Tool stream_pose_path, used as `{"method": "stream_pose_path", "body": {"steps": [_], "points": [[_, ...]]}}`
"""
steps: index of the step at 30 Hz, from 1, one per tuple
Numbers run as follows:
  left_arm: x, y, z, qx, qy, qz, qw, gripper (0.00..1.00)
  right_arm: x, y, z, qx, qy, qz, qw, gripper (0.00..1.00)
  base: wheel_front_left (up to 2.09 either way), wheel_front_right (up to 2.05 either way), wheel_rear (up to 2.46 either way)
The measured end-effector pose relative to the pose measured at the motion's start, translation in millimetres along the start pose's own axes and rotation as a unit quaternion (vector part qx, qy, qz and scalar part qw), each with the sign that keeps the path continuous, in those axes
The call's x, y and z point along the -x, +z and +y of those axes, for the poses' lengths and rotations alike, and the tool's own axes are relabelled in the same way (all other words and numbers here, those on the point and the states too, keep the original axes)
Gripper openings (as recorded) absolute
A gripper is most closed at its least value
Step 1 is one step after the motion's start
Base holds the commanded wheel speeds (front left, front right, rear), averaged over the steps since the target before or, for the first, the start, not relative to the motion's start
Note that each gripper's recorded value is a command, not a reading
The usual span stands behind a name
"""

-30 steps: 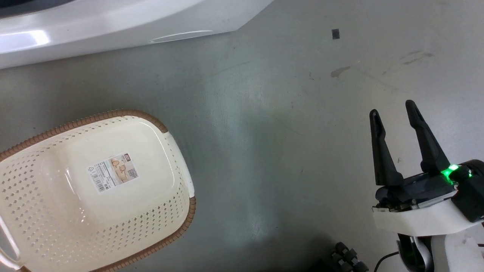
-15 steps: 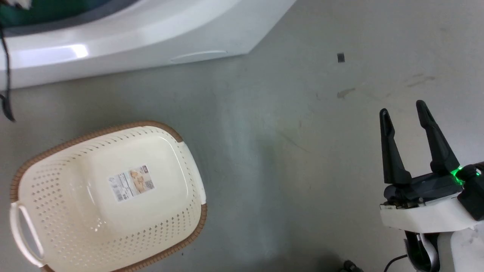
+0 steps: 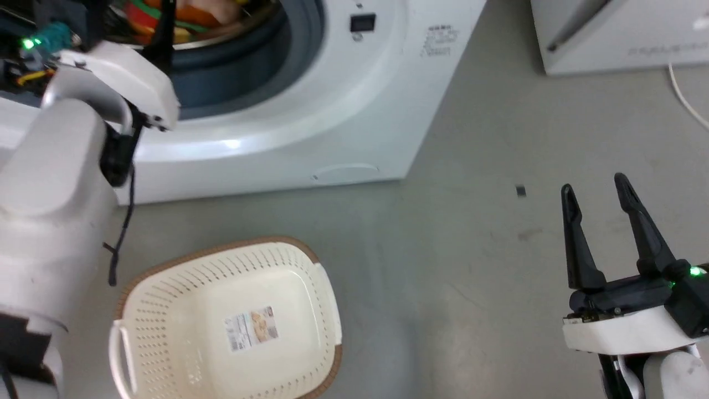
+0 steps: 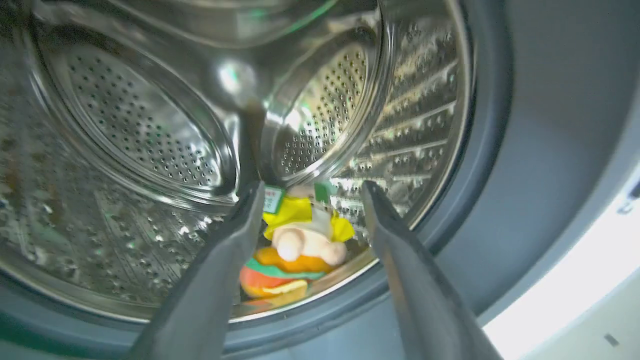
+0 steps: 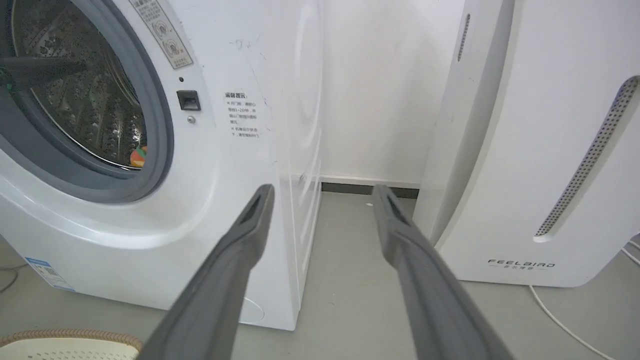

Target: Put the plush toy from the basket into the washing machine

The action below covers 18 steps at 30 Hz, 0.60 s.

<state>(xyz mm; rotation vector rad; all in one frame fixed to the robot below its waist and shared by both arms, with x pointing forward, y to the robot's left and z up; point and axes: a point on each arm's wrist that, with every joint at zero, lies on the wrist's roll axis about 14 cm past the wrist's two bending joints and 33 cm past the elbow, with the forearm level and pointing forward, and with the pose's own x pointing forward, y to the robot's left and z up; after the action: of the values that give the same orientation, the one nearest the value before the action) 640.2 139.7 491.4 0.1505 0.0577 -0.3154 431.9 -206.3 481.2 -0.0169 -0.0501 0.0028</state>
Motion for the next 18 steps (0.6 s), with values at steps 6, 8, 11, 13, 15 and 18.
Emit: {"method": "stream_pose_path", "body": {"steps": [6, 8, 11, 13, 15, 18], "points": [[63.0, 58.7, 1.3, 0.01, 0.039, -0.09, 0.995, 1.0, 9.9, 33.8, 12.5, -0.009, 0.016, -0.042, 0.999, 1.0, 0.0, 0.0, 0.0], [90.5, 56.0, 2.1, 0.024, 0.057, -0.093, 0.994, 1.0, 14.2, 42.2, 18.3, -0.012, 0.024, -0.053, 0.998, 1.0, 0.0, 0.0, 0.0], [127.7, 56.7, 4.0, 0.031, 0.081, -0.104, 0.991, 1.0, 19.3, 53.6, 25.7, -0.015, 0.035, -0.067, 0.997, 1.0, 0.0, 0.0, 0.0], [149.1, 57.3, 5.2, 0.037, 0.098, -0.111, 0.988, 1.0, 21.2, 60.0, 30.7, -0.018, 0.042, -0.075, 0.996, 1.0, 0.0, 0.0, 0.0], [169.2, 54.9, 4.6, 0.045, 0.114, -0.114, 0.986, 1.0, 23.8, 65.4, 35.3, -0.019, 0.048, -0.082, 0.995, 1.0, 0.0, 0.0, 0.0], [194.9, 46.5, -0.1, 0.047, 0.126, -0.109, 0.985, 1.0, 30.1, 68.4, 37.0, -0.021, 0.051, -0.085, 0.995, 1.0, 0.0, 0.0, 0.0]]}}
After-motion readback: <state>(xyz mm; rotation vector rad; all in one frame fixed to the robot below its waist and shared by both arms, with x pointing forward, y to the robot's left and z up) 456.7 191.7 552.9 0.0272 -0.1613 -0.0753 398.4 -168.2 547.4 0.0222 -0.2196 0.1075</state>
